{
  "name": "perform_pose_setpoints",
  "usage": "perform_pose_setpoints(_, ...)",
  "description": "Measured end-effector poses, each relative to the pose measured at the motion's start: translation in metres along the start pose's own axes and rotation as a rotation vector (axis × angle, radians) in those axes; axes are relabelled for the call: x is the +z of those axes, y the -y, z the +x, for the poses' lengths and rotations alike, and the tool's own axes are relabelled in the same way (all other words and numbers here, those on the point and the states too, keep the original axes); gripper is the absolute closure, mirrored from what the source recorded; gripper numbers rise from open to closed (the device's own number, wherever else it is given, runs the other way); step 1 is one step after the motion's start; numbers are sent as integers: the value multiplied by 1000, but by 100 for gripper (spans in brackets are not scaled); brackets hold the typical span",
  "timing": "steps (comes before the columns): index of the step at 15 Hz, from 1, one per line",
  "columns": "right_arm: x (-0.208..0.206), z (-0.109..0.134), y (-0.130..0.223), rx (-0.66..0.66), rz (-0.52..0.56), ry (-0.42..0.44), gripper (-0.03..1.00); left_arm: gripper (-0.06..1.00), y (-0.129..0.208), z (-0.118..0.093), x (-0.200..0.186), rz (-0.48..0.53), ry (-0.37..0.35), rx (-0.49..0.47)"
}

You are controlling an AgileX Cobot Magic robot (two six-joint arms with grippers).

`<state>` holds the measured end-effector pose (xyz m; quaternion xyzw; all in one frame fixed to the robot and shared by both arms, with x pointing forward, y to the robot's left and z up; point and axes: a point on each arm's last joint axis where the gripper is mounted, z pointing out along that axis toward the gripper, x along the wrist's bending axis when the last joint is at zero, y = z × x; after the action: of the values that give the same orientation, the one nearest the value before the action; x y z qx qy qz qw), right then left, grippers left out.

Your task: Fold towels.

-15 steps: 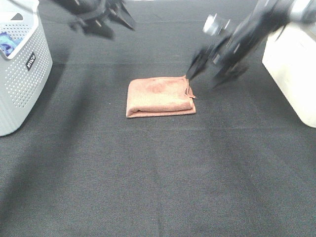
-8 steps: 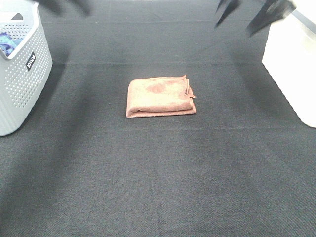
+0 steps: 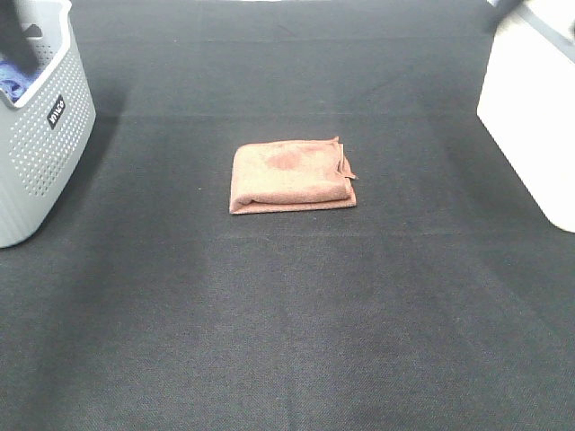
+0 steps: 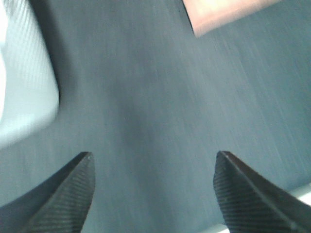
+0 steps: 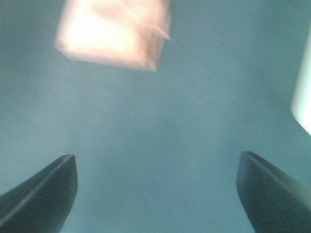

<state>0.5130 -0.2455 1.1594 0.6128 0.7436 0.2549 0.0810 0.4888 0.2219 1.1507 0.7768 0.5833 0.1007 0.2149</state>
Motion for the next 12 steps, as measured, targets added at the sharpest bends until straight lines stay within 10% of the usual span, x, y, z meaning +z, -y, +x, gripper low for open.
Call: perform_pose_setpoints(12,-48,-4,240,-22,-228,207,13,28,247,-2,-55,-374,8,23)
